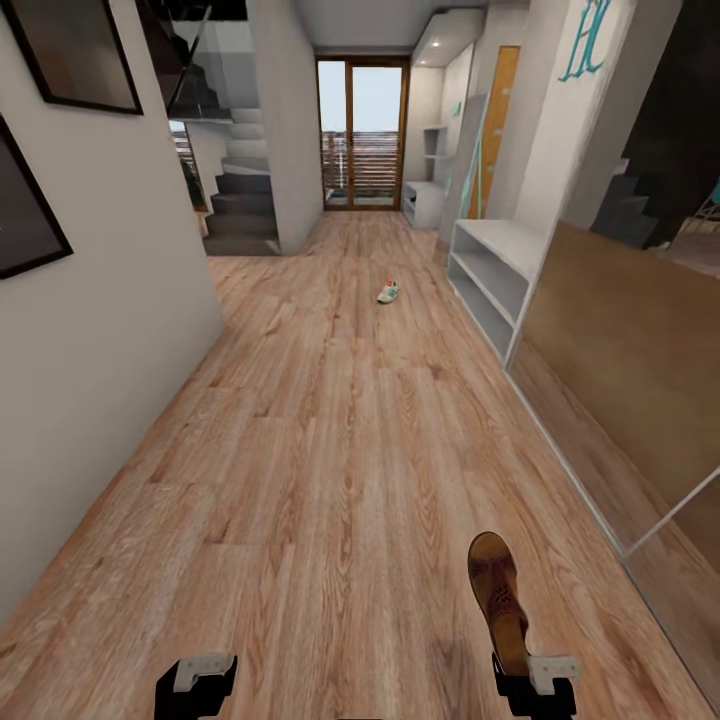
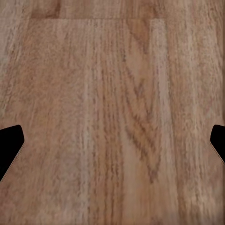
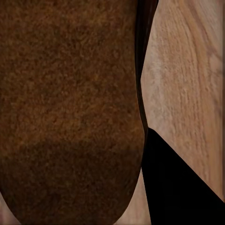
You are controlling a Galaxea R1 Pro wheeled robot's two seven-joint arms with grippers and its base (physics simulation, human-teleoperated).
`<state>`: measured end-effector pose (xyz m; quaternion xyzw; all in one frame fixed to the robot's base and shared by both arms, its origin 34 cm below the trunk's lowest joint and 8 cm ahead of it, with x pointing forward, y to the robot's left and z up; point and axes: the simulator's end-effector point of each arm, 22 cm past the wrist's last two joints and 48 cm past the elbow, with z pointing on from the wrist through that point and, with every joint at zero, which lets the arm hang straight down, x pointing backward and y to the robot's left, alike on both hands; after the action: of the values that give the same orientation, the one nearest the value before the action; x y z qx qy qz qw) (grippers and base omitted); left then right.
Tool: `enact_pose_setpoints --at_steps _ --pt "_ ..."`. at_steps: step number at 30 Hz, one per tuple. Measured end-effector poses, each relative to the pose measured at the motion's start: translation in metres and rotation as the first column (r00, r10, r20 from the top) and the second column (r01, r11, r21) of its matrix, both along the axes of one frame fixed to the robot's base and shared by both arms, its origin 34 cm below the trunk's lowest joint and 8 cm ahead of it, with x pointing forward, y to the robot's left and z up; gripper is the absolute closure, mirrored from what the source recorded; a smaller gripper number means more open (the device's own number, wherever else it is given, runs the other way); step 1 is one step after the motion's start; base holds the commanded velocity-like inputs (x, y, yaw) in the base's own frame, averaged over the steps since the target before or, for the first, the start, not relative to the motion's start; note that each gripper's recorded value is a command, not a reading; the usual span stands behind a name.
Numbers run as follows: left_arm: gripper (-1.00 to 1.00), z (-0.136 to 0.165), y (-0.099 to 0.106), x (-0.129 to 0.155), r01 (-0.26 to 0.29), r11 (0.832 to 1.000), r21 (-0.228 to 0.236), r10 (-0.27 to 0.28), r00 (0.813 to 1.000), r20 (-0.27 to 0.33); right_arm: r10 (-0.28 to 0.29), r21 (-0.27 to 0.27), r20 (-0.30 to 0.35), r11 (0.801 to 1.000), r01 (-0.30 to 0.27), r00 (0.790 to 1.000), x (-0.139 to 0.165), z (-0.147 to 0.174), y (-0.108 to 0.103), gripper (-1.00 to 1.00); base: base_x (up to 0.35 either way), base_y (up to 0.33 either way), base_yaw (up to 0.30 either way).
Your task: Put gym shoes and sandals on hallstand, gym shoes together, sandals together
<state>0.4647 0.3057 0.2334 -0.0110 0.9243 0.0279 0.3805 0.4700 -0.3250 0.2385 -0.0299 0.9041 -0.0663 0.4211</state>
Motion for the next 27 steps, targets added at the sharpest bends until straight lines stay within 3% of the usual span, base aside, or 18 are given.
enact_pose_setpoints --at_steps 12,27 --pt "-1.0 0.034 -0.001 0.012 -0.001 1.0 -0.002 0.001 1.0 0.018 0.0 0.001 0.018 1.0 0.0 1.0 0.012 0.034 0.001 1.0 0.0 0.0 0.0" --pt "-1.0 0.042 -0.004 0.019 0.005 1.0 -0.004 -0.005 0.999 0.04 -0.002 0.001 0.041 1.0 0.002 0.999 0.019 0.042 0.001 1.0 0.008 0.0 0.0"
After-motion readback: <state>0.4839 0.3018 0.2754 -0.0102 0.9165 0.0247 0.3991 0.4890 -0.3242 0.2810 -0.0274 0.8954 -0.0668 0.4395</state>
